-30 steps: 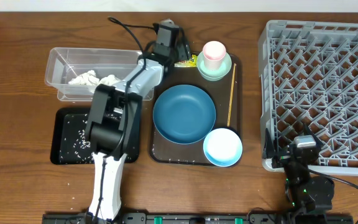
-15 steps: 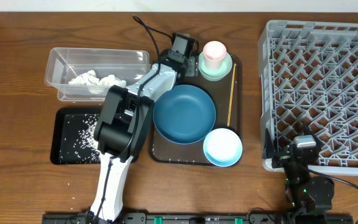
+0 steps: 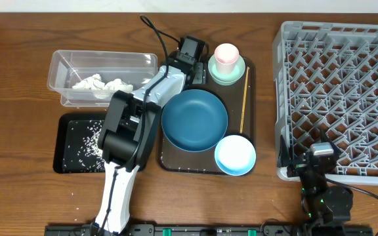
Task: Sort waste into correct bins and load items into the dishwasher rack
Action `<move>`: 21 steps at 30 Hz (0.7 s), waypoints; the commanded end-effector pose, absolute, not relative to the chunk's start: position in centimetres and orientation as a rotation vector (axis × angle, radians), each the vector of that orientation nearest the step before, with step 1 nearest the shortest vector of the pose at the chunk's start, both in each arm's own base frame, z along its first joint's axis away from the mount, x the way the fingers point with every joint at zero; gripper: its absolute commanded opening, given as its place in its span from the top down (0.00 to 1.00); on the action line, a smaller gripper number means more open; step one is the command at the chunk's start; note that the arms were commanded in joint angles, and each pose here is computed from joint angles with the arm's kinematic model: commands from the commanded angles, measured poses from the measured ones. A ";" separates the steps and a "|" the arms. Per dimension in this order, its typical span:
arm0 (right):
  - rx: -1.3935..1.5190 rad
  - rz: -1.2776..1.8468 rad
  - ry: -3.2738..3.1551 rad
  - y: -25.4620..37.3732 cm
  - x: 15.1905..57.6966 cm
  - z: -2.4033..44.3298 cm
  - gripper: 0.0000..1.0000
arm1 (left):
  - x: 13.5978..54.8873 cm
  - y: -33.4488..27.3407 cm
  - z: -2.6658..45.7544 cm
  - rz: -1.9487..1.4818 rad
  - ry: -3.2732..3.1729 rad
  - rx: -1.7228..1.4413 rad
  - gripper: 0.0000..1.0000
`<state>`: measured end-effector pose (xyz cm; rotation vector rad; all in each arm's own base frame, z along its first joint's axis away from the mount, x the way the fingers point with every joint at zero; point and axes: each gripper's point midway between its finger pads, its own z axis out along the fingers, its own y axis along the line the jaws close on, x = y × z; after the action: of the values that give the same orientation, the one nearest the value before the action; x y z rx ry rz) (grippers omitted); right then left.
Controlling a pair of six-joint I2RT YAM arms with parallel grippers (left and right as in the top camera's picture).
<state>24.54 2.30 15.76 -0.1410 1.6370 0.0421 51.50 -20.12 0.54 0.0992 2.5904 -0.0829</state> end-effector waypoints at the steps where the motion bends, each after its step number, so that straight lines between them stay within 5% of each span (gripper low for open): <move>1: -0.135 0.016 1.639 1.8 24.6 15.7 0.01 | 49.9 -20.7 -1.1 -0.149 2.668 0.146 0.37; 4: -0.135 0.016 1.639 1.8 24.6 15.7 0.01 | 49.9 -20.7 -1.1 -0.150 2.668 0.146 0.66; 9: -0.135 0.016 1.639 1.8 24.6 15.7 0.01 | 49.9 -20.7 -1.0 -0.151 2.666 0.145 0.94; 21: -0.135 0.016 1.639 1.8 24.6 15.7 0.01 | 51.4 -21.1 8.7 -0.215 2.487 0.120 0.94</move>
<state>24.54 2.30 15.76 -0.1410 1.6370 0.0421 50.88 -20.95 3.12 0.1357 2.5865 -0.1655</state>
